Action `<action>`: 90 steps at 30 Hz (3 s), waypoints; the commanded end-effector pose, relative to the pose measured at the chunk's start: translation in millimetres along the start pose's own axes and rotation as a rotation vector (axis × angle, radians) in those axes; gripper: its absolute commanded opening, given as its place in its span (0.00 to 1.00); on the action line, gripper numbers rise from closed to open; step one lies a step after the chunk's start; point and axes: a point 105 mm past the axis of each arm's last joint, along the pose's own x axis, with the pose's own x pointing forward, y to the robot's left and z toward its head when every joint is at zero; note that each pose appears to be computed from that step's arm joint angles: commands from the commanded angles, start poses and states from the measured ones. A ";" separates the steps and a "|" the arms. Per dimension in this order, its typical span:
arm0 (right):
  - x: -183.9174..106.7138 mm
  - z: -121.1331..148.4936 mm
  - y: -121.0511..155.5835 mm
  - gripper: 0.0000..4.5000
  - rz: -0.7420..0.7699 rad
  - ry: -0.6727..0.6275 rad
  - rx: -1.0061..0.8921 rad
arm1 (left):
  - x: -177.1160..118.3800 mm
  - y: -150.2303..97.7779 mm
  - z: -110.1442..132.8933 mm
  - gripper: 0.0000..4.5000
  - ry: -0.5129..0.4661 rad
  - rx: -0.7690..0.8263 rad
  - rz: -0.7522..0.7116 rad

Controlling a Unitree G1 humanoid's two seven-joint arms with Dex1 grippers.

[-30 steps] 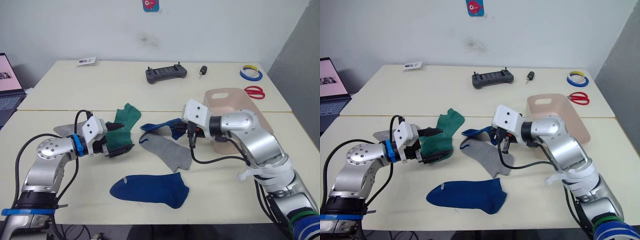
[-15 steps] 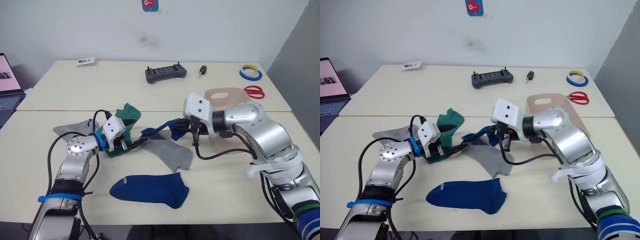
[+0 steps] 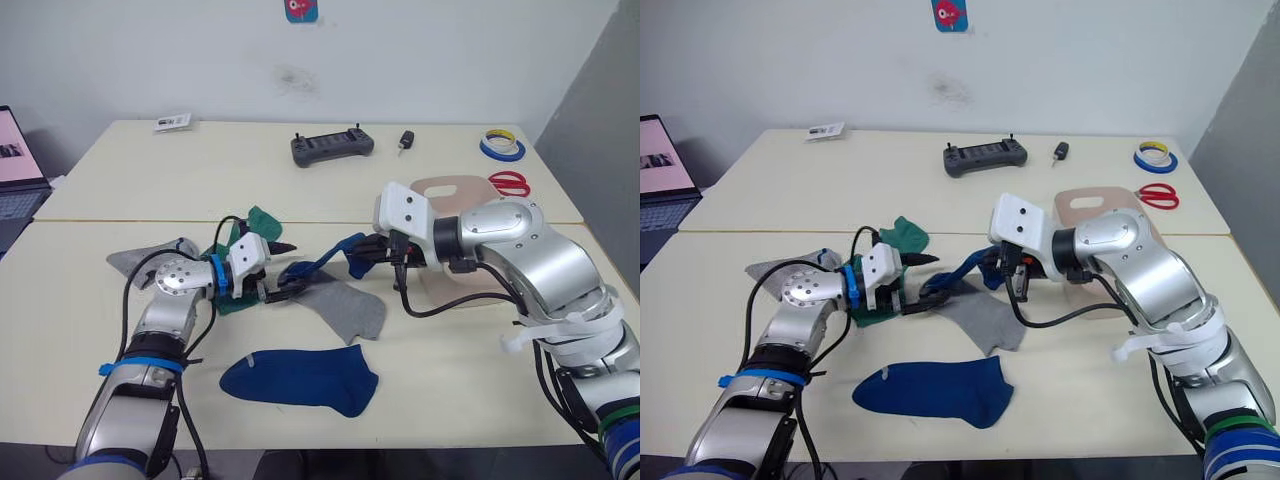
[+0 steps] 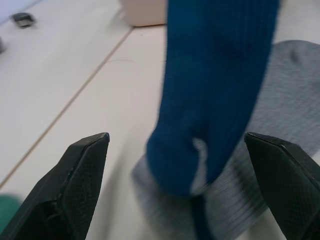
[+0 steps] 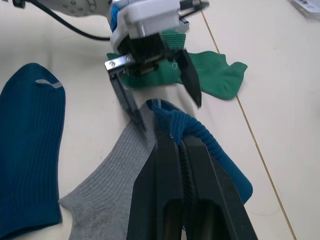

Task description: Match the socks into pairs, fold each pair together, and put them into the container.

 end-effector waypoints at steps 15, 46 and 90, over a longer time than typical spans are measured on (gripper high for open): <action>-15.1 -3.7 -0.2 0.00 -0.054 0.003 -0.020 | -27.6 11.5 24.8 0.00 -0.011 0.101 -0.042; -3.1 -63.5 130.0 0.00 0.348 0.059 0.685 | -119.4 -122.5 22.7 0.00 0.428 -0.758 -0.609; -7.8 -54.8 101.0 1.00 0.058 -0.071 0.363 | -116.9 -48.6 20.4 0.54 0.323 -0.628 -0.306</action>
